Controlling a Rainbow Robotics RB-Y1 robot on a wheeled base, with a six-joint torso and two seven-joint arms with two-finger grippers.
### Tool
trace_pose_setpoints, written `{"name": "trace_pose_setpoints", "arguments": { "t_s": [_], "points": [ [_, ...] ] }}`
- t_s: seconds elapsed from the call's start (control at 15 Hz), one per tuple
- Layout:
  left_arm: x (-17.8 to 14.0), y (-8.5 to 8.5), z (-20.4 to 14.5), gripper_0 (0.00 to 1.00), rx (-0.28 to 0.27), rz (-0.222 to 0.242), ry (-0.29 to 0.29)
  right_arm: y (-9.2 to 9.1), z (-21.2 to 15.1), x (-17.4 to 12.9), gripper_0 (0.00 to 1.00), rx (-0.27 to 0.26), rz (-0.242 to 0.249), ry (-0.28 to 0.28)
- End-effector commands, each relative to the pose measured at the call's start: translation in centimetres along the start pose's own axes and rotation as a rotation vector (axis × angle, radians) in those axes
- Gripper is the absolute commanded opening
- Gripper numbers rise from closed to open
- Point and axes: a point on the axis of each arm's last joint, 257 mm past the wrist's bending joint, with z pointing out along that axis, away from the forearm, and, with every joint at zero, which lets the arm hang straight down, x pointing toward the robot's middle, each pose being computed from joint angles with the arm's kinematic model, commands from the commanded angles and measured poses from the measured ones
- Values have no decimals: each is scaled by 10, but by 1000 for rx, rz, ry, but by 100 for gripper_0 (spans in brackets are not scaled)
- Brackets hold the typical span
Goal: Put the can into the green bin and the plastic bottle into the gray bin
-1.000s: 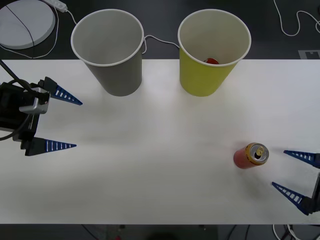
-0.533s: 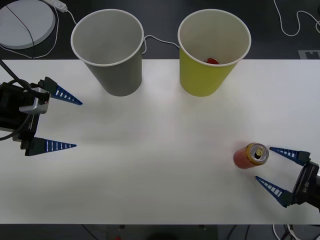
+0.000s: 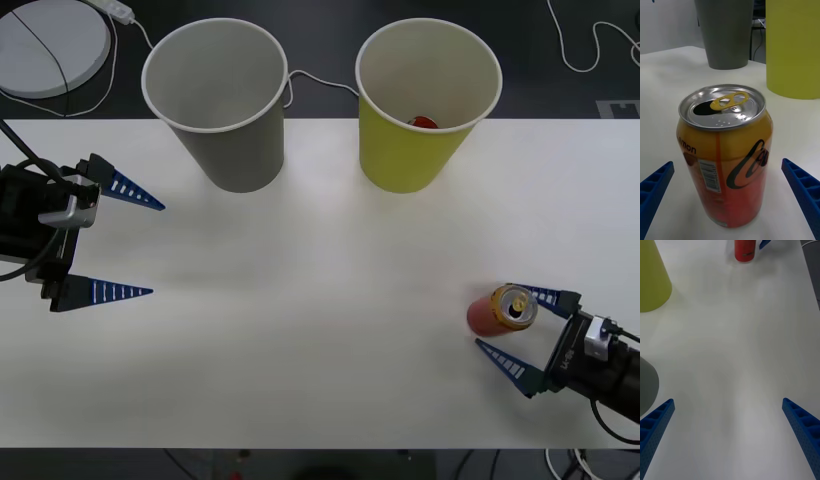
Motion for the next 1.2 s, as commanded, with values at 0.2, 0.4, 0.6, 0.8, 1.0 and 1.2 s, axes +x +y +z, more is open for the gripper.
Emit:
{"name": "trace_pose_setpoints", "arguments": {
  "t_s": [0.2, 0.4, 0.6, 0.8, 1.0, 1.2],
  "points": [
    [0, 0, 0, 100, 0, 0, 0, 2, 23, -2, 100, 4, -10, -19],
    [0, 0, 0, 100, 0, 0, 0, 2, 28, -5, 100, 2, -15, -29],
    [0, 0, 0, 100, 0, 0, 0, 1, 29, -6, 50, 2, -23, -31],
    [0, 0, 0, 100, 0, 0, 0, 2, 30, -6, 0, -1, -21, -30],
    [0, 0, 0, 100, 0, 0, 0, 1, 31, -7, 0, -2, -19, -33],
    [0, 0, 0, 100, 0, 0, 0, -2, 31, -14, 0, -11, -20, -41]
  ]
}}
